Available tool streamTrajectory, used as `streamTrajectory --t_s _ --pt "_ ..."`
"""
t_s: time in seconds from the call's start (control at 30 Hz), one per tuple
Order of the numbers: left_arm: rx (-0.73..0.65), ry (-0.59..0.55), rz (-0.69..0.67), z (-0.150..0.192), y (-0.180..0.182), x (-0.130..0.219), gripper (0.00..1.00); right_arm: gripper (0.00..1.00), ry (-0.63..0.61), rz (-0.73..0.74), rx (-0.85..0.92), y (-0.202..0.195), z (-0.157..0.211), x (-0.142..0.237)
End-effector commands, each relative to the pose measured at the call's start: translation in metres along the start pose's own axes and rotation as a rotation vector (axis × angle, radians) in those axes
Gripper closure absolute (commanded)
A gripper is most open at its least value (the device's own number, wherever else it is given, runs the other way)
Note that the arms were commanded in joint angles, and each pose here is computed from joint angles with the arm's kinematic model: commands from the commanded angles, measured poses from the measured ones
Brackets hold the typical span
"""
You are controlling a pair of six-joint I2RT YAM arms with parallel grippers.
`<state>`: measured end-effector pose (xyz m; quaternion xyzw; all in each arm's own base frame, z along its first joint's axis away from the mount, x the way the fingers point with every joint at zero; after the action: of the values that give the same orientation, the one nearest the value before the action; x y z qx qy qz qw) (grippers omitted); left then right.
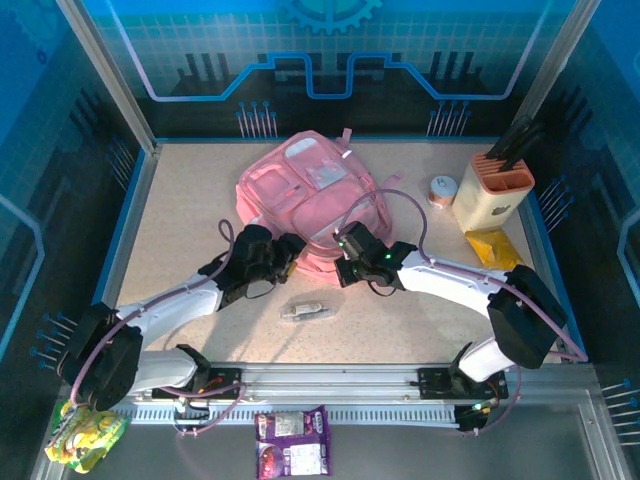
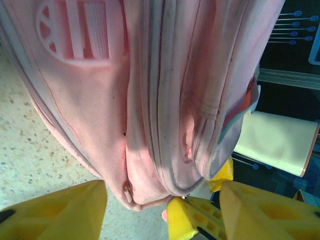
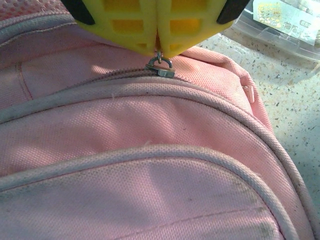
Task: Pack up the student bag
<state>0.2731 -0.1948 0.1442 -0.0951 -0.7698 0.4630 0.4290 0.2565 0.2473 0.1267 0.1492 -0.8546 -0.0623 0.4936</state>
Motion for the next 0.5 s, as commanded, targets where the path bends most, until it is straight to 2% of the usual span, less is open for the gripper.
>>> streamTrajectory --t_s 0.0,0.17,0.47 --pt "0.081 -0.065 -0.006 0.003 -0.008 -0.011 0.45 1.0 0.002 -0.028 -0.02 0.002 0.003 0.004" --pt "0.134 -0.099 -0.076 0.016 0.001 -0.024 0.53 1.0 -0.011 -0.04 -0.026 0.003 0.001 0.004" --pt "0.129 -0.162 -0.067 0.01 -0.023 -0.039 0.54 1.0 0.015 -0.04 -0.031 0.003 0.006 -0.005"
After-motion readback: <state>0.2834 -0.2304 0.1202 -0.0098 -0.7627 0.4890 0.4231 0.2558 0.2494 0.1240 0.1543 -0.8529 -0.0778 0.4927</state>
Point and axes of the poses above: each hand's point on the last joint's axis, 136 mm out from that joint toward the fingers, its own x axis back along the fingers, its own y axis along the line the jaws close on, z = x × y, the point moved 4 cm from there along x, back along the fingers, and after that the axes turned 15 degrees about -x, right-handed, at the moved point
